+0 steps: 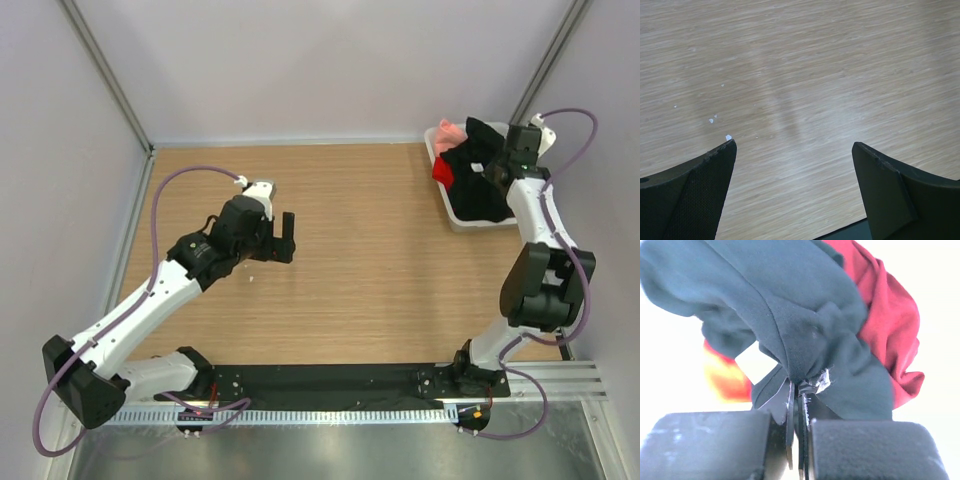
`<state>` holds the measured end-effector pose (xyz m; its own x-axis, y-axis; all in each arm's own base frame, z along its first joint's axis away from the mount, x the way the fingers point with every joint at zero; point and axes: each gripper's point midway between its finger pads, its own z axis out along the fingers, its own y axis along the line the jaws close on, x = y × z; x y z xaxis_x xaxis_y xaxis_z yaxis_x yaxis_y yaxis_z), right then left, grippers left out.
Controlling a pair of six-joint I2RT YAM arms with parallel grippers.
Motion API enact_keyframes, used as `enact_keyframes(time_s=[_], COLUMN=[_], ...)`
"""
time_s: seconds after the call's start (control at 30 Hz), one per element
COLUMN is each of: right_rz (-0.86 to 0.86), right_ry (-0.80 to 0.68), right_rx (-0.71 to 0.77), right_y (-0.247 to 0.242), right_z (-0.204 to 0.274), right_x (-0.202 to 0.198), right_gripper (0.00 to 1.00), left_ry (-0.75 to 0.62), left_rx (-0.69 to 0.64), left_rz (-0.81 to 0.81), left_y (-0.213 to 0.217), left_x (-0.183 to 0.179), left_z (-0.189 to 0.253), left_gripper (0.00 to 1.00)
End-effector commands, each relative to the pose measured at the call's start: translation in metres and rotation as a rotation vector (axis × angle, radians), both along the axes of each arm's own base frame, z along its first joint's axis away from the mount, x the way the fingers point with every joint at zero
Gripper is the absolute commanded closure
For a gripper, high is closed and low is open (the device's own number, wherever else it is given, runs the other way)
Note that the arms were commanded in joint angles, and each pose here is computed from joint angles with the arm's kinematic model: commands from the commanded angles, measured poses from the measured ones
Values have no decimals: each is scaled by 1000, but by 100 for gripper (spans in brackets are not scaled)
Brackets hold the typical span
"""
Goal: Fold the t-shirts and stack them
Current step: Grab the tshirt from the pile, then move the tshirt to the center of the board
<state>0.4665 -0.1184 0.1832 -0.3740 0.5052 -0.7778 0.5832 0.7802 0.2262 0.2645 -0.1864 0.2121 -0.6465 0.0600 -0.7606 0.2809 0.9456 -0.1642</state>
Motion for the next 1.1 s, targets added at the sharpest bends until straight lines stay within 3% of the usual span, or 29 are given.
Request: enact_keyframes(time_s=[0.0, 0.2, 0.33, 0.43, 0.47, 0.53, 0.57, 0.63, 0.67, 0.8, 0.93, 1.07], right_rz=[103, 369, 553, 604, 665, 718, 691, 748, 741, 815, 745, 693], right_ry=[-320, -594, -646, -580, -527, -495, -412, -323, -216, 17, 87, 53], right_rx=[-44, 111, 297, 493, 570, 599, 621, 633, 660, 653, 535, 445], right_y=[18, 93, 143, 170, 184, 204, 207, 232, 240, 283, 265, 250], right_z=[156, 296, 331, 308, 277, 256, 216, 179, 132, 41, 11, 26], right_x=[-13, -75, -112, -132, -130, -153, -154, -174, -180, -215, -218, -207], right_gripper=[99, 99, 99, 99, 99, 99, 99, 99, 99, 98, 99, 99], left_ry=[-46, -115, -145, -131, -124, -102, -93, -72, -63, 8, 119, 231], left_rx=[-82, -148, -156, -200, -214, -225, -229, -224, -223, -269, -356, -401], left_rz=[-8, -11, 67, 86, 111, 124, 133, 142, 148, 113, -25, -98], left_y=[-4, -4, 13, 22, 28, 35, 37, 42, 43, 31, -3, -33], left_x=[-2, -4, 1, 0, 2, -2, -3, -8, -9, -18, -27, -24], left_z=[21, 55, 74, 87, 89, 88, 87, 79, 76, 54, 22, -3], left_gripper=[2, 2, 1, 1, 1, 1, 1, 1, 1, 2, 6, 11])
